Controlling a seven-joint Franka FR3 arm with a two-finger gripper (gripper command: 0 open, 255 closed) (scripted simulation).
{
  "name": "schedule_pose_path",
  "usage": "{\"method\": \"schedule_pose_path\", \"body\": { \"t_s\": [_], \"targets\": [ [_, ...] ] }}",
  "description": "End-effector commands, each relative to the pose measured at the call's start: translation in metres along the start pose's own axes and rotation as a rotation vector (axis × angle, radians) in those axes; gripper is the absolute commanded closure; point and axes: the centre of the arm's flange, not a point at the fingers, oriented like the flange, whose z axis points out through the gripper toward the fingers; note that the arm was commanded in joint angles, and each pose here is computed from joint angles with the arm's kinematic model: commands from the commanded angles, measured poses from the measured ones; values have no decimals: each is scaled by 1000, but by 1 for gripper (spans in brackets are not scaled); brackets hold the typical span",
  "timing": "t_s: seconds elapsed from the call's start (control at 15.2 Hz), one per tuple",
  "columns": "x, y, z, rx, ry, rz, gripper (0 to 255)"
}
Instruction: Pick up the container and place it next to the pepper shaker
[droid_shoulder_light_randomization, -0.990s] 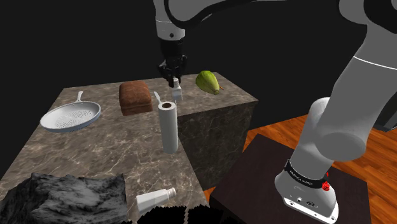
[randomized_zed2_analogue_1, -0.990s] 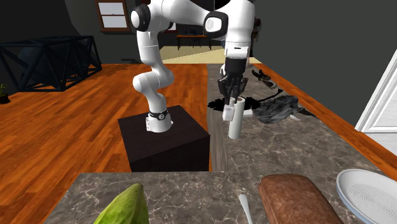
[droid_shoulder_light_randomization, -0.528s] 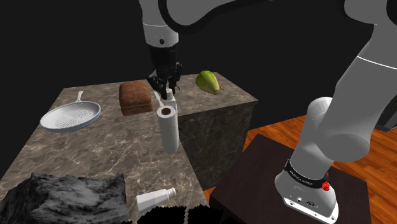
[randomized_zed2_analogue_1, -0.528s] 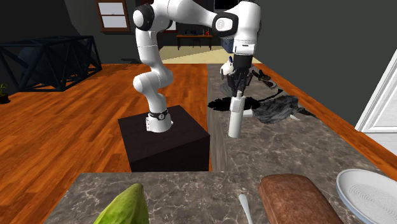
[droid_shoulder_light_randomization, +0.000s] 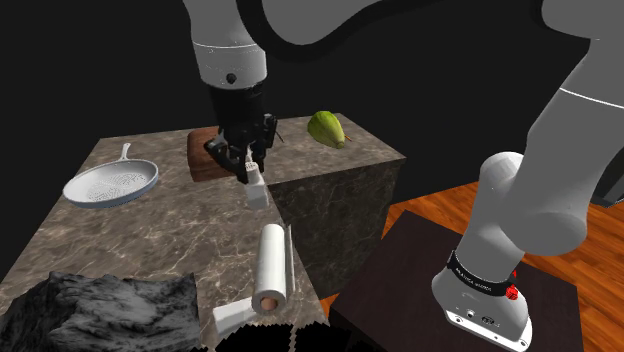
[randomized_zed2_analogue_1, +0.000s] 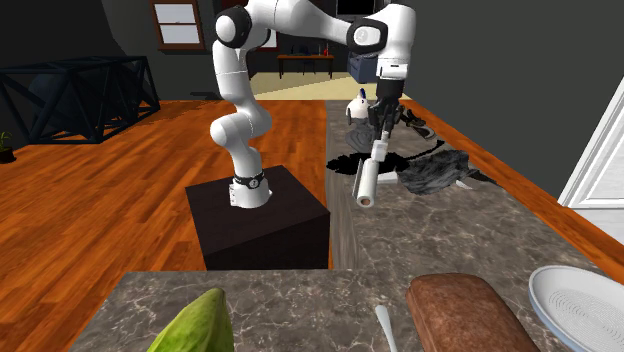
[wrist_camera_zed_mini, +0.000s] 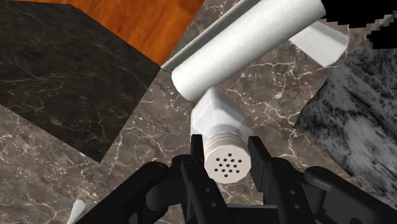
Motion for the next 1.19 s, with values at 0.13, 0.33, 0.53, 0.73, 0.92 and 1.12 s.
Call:
{"method": "schedule_pose_path", "body": {
  "t_s": [0.13, 0.33, 0.53, 0.73, 0.92, 1.12],
  "targets": [
    [-24, -47, -6, 0, 0, 1, 255],
    [-33, -63, 2, 0, 0, 1, 255],
    [-34, -64, 18, 0, 0, 1, 255],
    [-35, -66, 33, 0, 0, 1, 255],
    [-36, -68, 49, 0, 0, 1, 255],
    [-37, -69, 65, 0, 0, 1, 255]
  ]
}}
